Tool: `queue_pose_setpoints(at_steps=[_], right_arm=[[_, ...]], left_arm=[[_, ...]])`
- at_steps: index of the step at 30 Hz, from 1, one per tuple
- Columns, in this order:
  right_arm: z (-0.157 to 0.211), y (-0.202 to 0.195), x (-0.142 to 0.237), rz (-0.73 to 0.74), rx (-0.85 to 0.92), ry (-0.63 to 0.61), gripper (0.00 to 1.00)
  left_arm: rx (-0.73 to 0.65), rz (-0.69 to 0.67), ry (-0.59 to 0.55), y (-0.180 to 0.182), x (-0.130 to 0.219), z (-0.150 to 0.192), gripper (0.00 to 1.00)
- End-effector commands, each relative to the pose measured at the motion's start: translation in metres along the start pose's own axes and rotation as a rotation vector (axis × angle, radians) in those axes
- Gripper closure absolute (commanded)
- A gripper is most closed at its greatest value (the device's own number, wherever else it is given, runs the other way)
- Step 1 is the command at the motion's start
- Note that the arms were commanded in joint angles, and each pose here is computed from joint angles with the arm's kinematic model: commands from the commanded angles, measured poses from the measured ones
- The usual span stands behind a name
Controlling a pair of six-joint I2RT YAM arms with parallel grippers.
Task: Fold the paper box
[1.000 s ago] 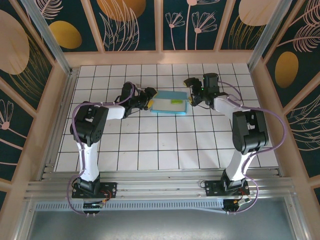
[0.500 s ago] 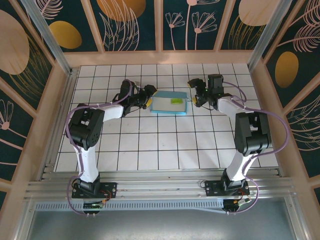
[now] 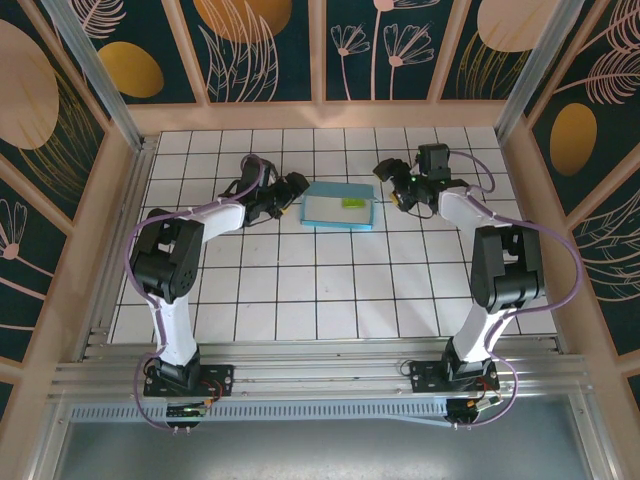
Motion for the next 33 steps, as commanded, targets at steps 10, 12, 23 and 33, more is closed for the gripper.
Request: queue_pose_setpoints(at_steps=[10, 12, 23, 33], right_arm=[[0.017, -0.035, -0.014, 0.048, 0.054, 0.093, 0.60], [0.019, -0.039, -0.016, 0.046, 0.047, 0.101, 0.63], [0.027, -0.060, -0.033, 0.076, 0.030, 0.120, 0.76], [0.019, -0.057, -0.021, 0.103, 0.052, 0.066, 0.71]], left_arm=[[-0.018, 0.001, 0.043, 0.002, 0.000, 0.006, 0.45], [-0.014, -0.003, 0.050, 0.005, 0.000, 0.009, 0.48], [-0.008, 0.012, 0.097, 0.012, -0.002, 0.024, 0.63], [-0.056, -0.054, 0.063, 0.016, 0.011, 0.020, 0.47]])
Point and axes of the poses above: each hand's point on the last joint's axis, 136 mm out from that joint toward the fingers, its own x axis back along the fingers, its own y axis along the line the jaws close on, z = x × y, the point moved 2 cm from there along x, back along the fingers, and after that the axes turned 14 degrees about -x, right-handed, at the moved point
